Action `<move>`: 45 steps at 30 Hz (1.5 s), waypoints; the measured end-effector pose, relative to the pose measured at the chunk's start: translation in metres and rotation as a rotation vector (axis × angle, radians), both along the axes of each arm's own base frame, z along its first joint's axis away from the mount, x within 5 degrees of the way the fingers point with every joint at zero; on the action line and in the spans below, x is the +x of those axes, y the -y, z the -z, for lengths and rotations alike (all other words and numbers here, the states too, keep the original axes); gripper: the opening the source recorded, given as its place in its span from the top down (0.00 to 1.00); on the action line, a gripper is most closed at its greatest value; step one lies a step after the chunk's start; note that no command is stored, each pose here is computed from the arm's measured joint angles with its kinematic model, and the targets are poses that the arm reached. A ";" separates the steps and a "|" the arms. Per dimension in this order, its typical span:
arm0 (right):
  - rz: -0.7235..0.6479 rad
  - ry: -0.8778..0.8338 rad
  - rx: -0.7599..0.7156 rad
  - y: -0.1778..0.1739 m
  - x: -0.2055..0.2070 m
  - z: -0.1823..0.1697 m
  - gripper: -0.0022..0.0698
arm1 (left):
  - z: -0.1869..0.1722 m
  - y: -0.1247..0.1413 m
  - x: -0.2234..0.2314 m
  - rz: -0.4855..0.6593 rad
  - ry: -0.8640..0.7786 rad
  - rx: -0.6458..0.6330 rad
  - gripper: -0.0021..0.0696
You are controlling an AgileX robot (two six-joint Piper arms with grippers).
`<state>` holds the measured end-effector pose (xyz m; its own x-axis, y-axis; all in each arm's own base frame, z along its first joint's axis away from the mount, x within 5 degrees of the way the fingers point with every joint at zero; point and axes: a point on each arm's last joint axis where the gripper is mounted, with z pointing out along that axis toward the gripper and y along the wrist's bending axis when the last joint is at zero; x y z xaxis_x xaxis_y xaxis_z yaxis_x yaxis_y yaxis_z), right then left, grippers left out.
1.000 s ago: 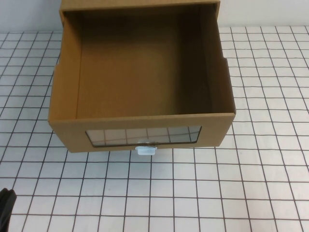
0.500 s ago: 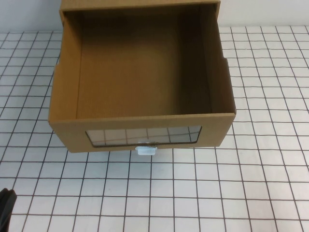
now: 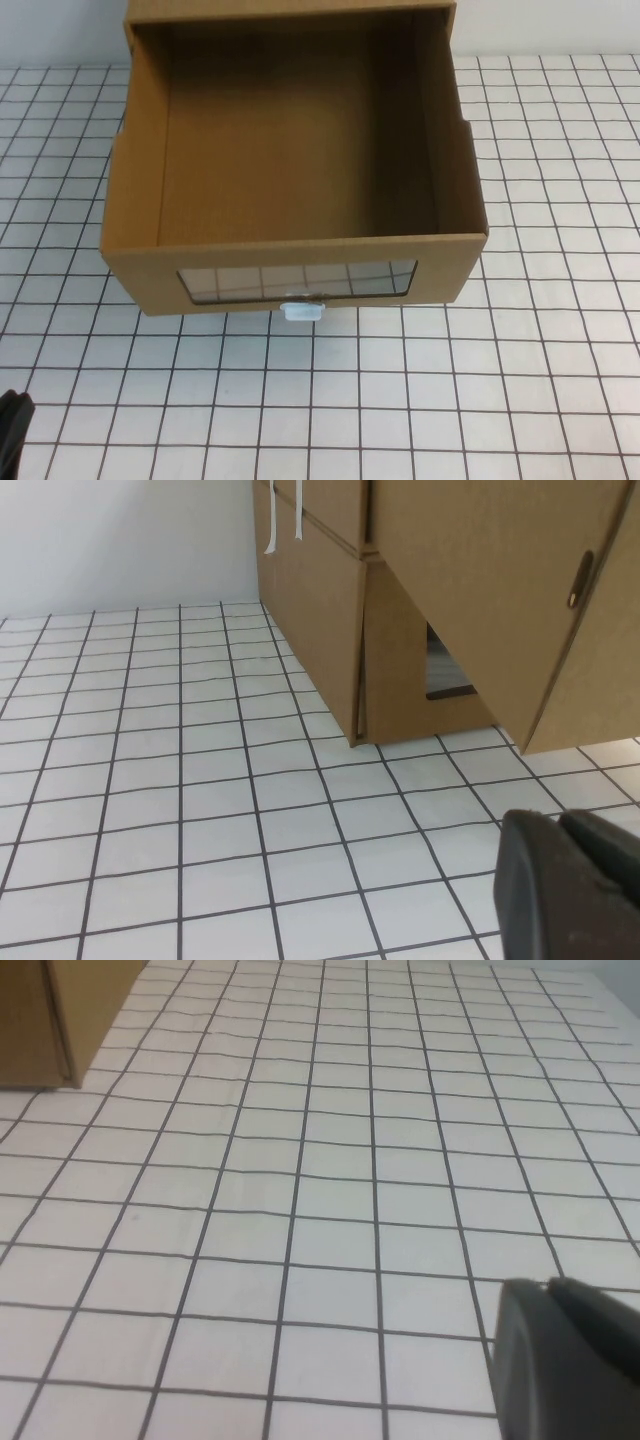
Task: Open the shoe box
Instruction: 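Pull the top drawer of the cardboard box fully open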
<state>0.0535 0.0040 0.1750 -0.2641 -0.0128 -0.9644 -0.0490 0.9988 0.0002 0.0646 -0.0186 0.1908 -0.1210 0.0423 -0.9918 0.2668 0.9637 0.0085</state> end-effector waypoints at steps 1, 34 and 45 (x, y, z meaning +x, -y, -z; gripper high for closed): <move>-0.001 -0.006 0.000 0.000 0.000 0.000 0.99 | 0.000 0.000 0.000 0.000 0.000 0.000 0.97; -0.002 -0.016 0.000 0.000 0.000 0.001 0.99 | -0.009 -0.007 -0.001 -0.083 0.141 0.097 0.97; -0.002 -0.015 0.000 0.000 0.000 0.001 0.99 | 0.019 -0.014 -0.012 -0.161 -0.148 0.118 0.97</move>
